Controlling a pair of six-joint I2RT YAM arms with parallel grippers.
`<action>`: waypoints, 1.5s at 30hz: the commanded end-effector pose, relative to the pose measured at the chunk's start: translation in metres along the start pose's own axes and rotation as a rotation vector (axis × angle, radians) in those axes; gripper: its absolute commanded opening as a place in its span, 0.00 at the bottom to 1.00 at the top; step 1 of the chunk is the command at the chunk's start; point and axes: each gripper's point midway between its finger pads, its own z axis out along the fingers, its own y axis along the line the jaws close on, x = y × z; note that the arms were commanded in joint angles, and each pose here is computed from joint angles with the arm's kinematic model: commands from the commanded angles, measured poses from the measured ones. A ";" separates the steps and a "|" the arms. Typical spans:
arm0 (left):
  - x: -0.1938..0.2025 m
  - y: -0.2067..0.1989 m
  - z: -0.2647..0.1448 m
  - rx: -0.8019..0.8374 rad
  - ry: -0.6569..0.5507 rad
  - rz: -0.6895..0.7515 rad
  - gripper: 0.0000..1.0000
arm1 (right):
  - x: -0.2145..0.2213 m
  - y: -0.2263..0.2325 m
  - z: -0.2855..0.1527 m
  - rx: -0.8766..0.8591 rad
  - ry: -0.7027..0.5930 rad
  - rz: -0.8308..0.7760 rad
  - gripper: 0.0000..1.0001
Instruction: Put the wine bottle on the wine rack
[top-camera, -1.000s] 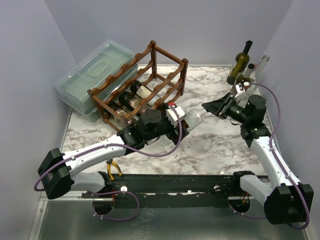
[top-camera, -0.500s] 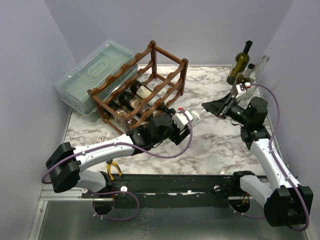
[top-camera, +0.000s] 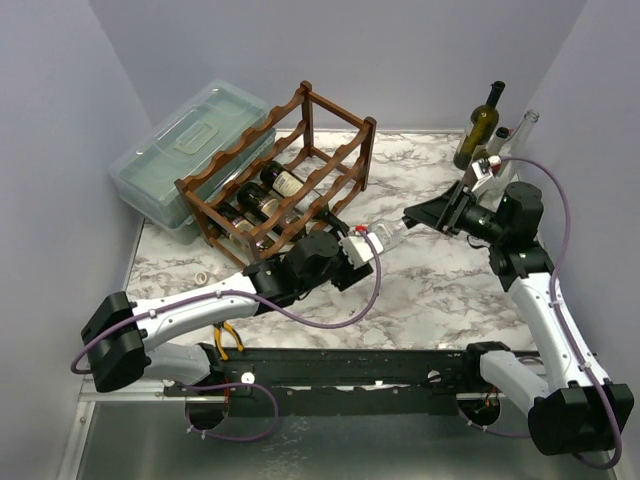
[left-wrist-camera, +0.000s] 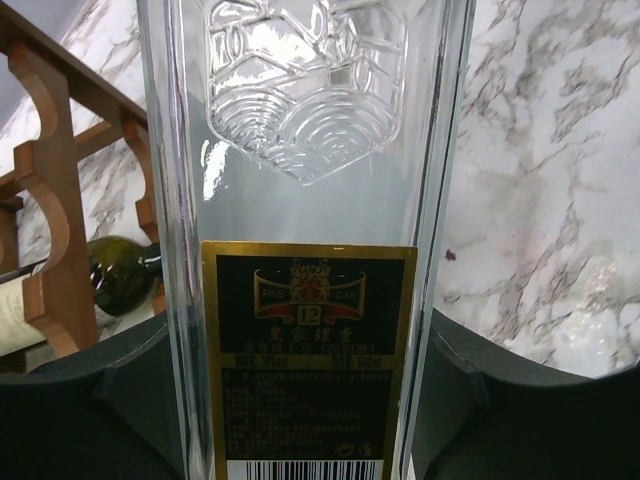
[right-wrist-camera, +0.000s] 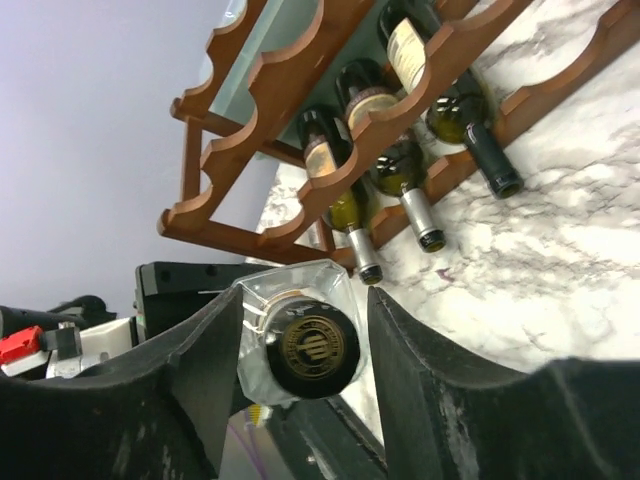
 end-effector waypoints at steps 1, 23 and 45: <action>-0.021 0.019 -0.015 -0.049 -0.073 0.102 0.00 | 0.011 -0.007 -0.011 0.076 0.097 -0.097 0.61; 0.006 -0.021 -0.052 0.152 -0.245 0.650 0.00 | 0.130 0.027 -0.048 -0.069 0.482 -0.382 1.00; 0.002 -0.028 -0.066 0.186 -0.300 0.734 0.00 | 0.202 0.036 -0.050 -0.121 0.842 -0.368 0.72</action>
